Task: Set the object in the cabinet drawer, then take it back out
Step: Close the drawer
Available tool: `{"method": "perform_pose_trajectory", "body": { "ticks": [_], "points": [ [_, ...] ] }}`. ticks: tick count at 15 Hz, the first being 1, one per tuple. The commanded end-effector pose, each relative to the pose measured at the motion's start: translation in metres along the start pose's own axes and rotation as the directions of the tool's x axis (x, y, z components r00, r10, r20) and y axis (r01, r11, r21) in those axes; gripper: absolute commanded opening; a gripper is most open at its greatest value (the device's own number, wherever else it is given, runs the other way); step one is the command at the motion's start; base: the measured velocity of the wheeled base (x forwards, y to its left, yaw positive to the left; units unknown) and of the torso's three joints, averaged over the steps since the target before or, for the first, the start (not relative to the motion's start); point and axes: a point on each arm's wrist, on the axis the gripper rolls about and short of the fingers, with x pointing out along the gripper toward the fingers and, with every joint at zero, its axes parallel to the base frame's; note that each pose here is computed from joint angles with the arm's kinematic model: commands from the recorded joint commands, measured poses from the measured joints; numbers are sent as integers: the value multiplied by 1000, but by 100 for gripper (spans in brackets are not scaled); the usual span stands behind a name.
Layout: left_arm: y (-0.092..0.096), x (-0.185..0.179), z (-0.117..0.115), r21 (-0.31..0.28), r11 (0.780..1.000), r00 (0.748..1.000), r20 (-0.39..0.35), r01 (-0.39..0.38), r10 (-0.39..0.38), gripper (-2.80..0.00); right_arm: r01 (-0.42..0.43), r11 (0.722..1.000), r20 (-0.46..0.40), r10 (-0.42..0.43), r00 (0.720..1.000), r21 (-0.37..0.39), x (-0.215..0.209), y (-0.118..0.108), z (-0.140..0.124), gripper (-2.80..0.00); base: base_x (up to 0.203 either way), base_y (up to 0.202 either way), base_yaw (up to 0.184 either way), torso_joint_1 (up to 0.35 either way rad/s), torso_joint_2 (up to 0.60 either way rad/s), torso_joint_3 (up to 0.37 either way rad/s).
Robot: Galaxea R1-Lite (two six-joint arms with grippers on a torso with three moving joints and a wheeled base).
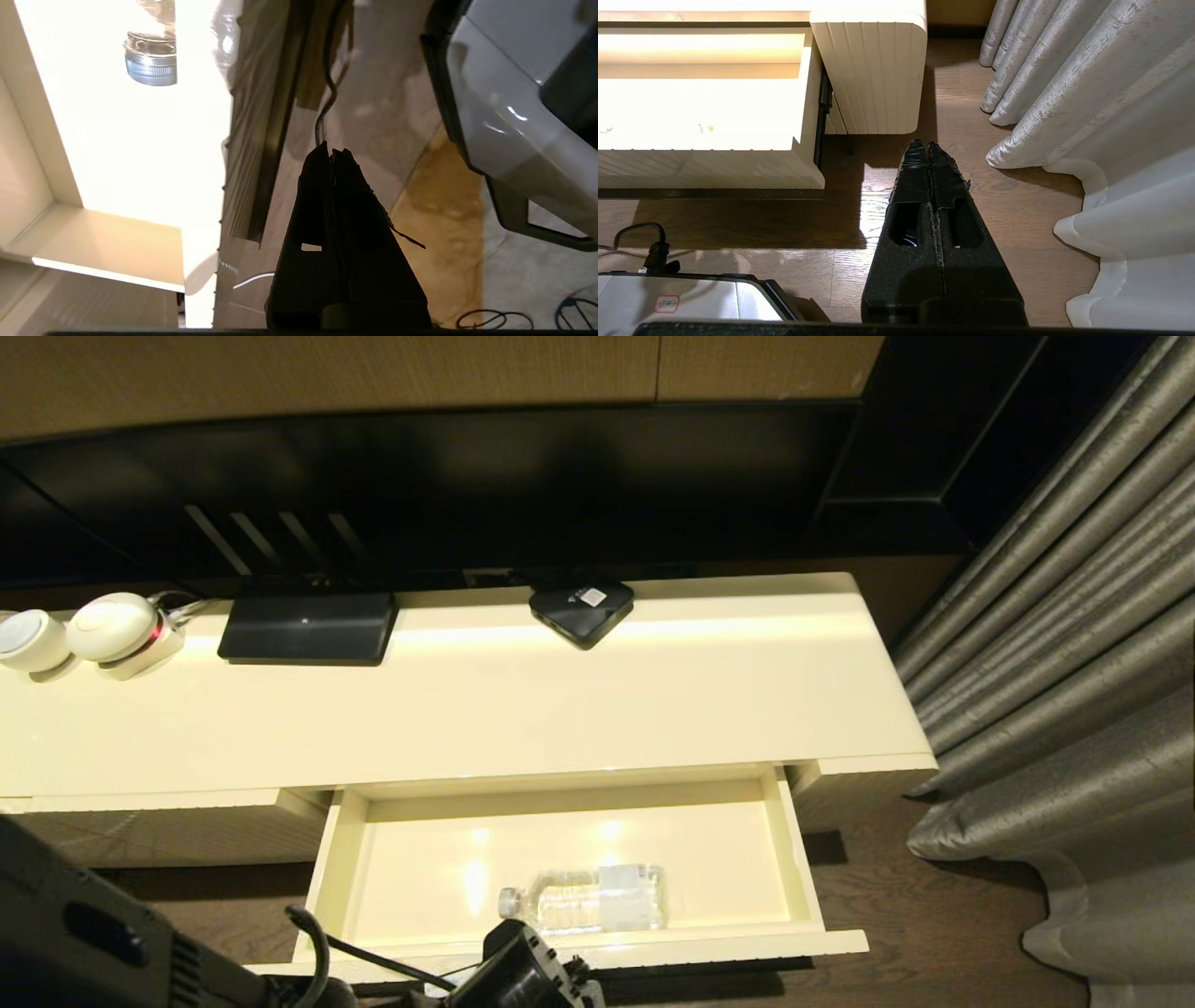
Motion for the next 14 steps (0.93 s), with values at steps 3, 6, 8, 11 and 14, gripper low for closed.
{"method": "perform_pose_trajectory", "body": {
  "ticks": [3,6,8,11,14],
  "points": [
    [2,7,8,-36,999,999,-12,-32,31,-280,-1,1000,-1,1,1000,0,0,0,0,-280,0,0,0,0,0,0],
    [5,12,14,-72,995,998,-7,-69,69,-280,-1,1000,-1,1,1000,0,0,0,0,-280,0,0,0,0,0,0],
    [7,17,19,-97,989,994,0,-109,109,-280,-1,1000,-1,1,1000,0,0,0,0,-280,0,0,0,0,0,0],
    [10,21,22,-126,982,990,3,-140,142,-280,-1,1000,-3,1,1000,0,0,0,0,-280,0,0,0,0,0,0],
    [15,24,23,-160,973,985,0,-169,171,-280,0,1000,-1,0,1000,0,0,0,0,-280,0,0,0,0,0,0]
  ]
}}
